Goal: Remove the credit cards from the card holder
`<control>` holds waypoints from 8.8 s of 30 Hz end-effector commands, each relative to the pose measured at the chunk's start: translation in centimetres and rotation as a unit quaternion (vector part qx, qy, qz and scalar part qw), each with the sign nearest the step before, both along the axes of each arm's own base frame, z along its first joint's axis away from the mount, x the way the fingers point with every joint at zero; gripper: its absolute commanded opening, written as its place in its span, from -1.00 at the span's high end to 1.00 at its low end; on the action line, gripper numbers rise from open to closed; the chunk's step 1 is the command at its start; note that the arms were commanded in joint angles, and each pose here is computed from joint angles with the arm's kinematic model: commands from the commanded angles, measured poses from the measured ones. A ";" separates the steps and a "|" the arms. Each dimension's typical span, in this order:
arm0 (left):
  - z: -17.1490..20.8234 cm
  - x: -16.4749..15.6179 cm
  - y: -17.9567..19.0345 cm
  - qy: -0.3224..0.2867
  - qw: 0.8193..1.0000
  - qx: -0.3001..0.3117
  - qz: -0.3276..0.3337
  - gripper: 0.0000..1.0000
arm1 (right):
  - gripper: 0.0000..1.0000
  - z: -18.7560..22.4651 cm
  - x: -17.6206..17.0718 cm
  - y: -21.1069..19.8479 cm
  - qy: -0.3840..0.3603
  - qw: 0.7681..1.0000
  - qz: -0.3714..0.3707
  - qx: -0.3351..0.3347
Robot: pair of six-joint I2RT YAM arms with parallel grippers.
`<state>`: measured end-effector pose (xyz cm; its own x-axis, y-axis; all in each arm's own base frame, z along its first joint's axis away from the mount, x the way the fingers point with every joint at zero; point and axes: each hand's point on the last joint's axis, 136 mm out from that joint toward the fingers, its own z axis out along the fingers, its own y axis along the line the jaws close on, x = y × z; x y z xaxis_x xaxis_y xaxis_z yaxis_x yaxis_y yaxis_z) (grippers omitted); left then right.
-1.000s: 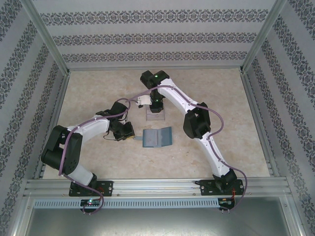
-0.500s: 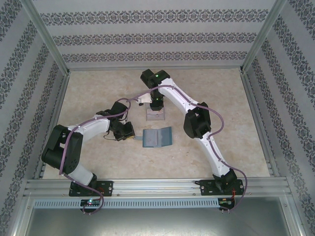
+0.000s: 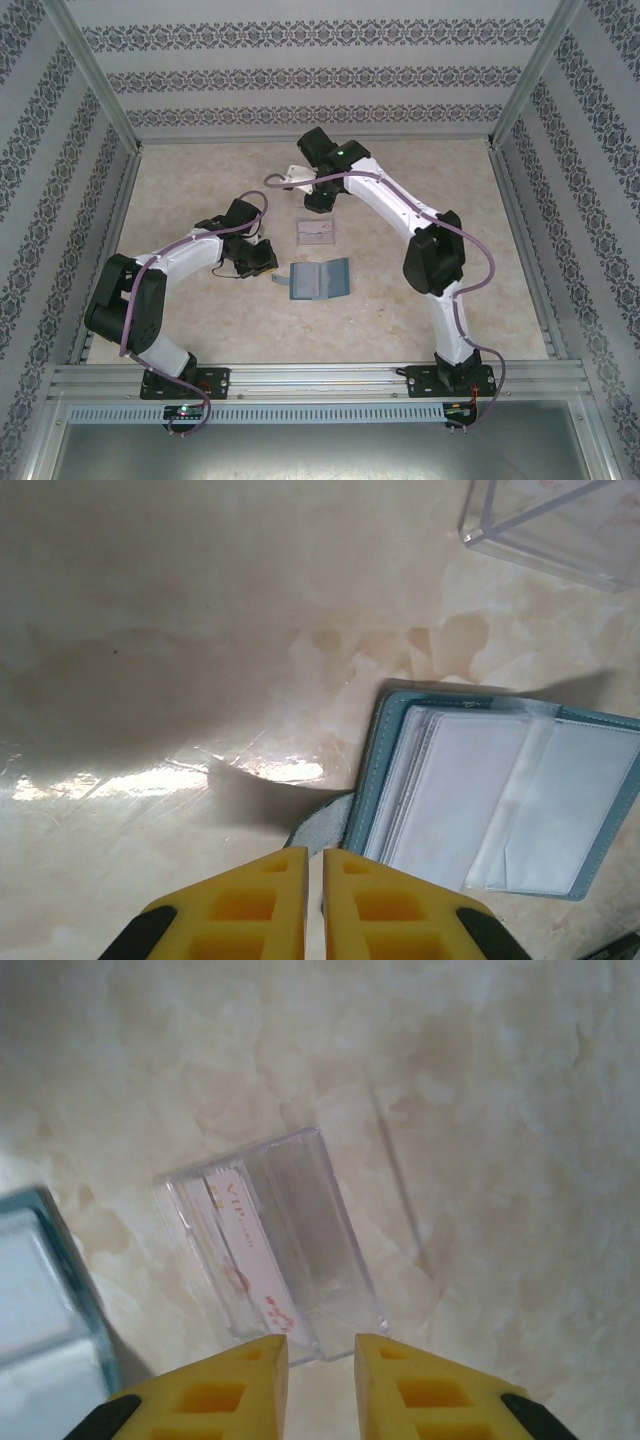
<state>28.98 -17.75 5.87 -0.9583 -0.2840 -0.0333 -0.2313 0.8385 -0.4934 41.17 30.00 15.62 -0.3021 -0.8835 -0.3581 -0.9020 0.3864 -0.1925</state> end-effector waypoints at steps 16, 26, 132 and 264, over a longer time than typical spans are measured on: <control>0.8 1.1 -2.7 -0.016 0.999 -0.035 -0.037 0.76 | 0.68 1.6 -7.5 -1.4 0.130 0.884 -0.381 0.238; -0.2 0.3 -4.8 -0.005 0.997 -0.040 -0.059 0.86 | 0.68 -2.3 -11.9 0.3 0.267 0.822 -0.433 0.254; -4.6 -3.0 -4.6 0.071 0.993 -0.023 -0.095 0.96 | 0.12 -12.8 -15.8 1.1 0.292 0.830 -0.471 0.056; -4.5 -2.8 -4.6 0.082 0.991 -0.016 -0.101 0.96 | 0.56 -9.7 -14.7 -8.3 0.201 0.822 -0.532 0.026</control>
